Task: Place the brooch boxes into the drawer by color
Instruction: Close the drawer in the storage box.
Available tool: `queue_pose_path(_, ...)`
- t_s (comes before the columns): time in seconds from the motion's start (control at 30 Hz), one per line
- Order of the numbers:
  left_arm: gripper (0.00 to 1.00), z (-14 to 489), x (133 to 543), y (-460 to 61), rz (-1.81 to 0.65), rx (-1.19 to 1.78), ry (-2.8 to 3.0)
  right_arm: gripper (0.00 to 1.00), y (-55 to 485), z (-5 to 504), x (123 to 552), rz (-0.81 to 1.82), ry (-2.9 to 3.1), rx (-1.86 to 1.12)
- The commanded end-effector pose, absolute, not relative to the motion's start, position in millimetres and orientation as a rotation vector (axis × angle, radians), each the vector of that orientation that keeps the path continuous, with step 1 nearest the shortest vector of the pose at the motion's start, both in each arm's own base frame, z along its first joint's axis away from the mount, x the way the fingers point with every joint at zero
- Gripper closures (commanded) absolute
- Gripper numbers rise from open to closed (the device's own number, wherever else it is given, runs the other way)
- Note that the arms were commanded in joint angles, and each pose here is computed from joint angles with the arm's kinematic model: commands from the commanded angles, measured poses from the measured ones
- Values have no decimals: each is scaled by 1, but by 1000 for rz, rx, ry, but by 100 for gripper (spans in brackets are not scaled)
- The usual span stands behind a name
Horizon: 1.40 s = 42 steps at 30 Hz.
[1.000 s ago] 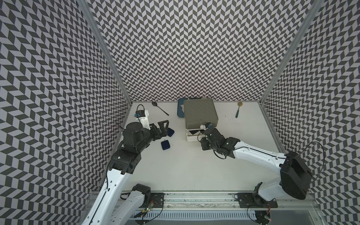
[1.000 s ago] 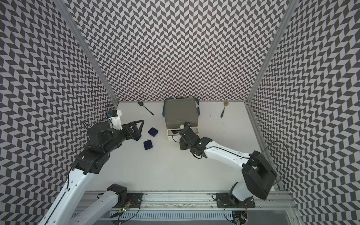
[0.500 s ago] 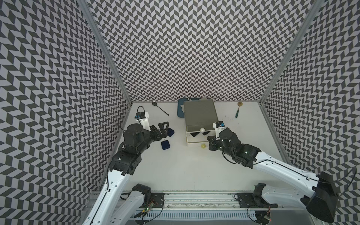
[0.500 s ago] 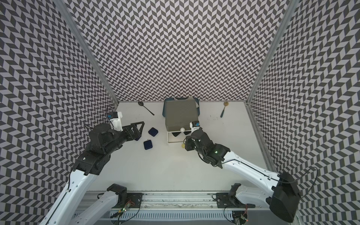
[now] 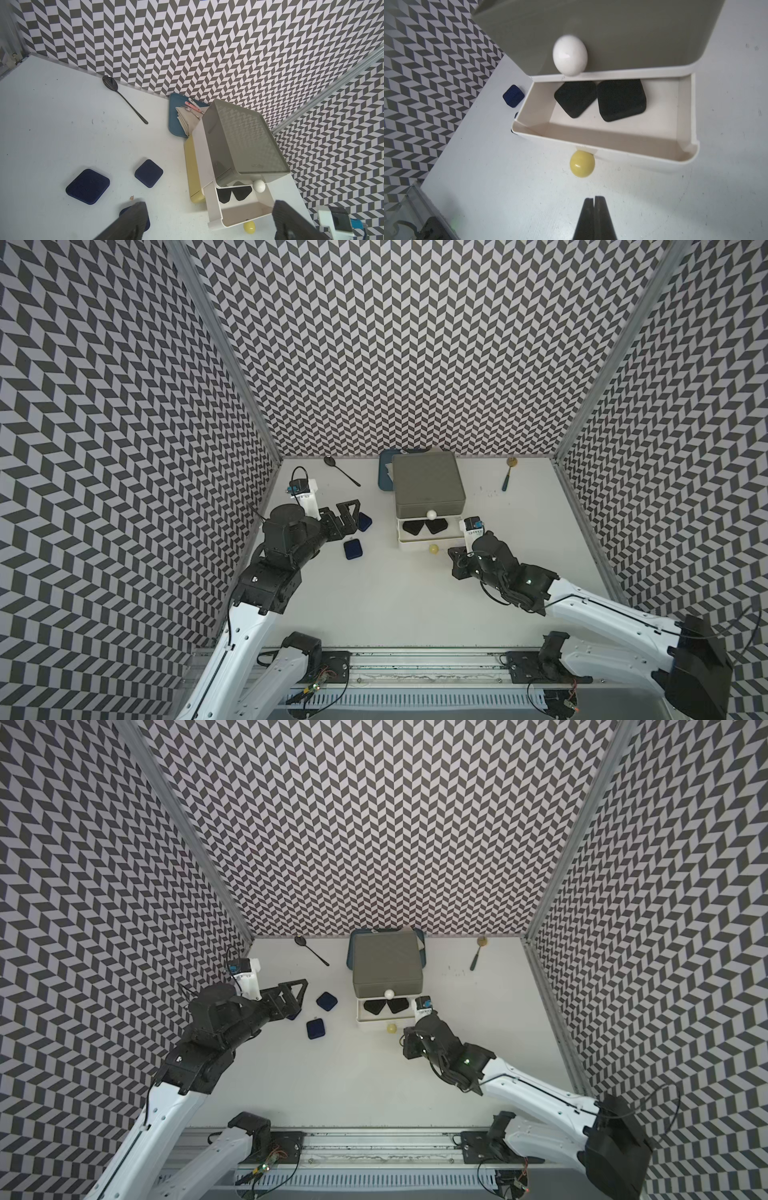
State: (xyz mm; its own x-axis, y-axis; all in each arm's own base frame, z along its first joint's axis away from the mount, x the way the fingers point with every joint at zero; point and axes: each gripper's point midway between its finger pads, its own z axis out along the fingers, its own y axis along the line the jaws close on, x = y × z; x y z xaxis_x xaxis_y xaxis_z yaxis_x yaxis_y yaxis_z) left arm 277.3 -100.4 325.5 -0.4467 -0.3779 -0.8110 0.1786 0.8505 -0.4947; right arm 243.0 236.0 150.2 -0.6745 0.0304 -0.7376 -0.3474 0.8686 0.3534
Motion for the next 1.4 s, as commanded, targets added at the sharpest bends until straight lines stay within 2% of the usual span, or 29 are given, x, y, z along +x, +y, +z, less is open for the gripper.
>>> queue_pose_path(0.0,0,329,278,-104,-656,-136,1920,100,243,151,240,694,2193,-217)
queue_pose_path(0.93,0,331,278,-100,-617,-131,1925,100,294,142,297,628,2136,-233)
queue_pose_path(1.37,0,328,277,-97,-587,-126,1935,100,283,142,320,519,2113,-224)
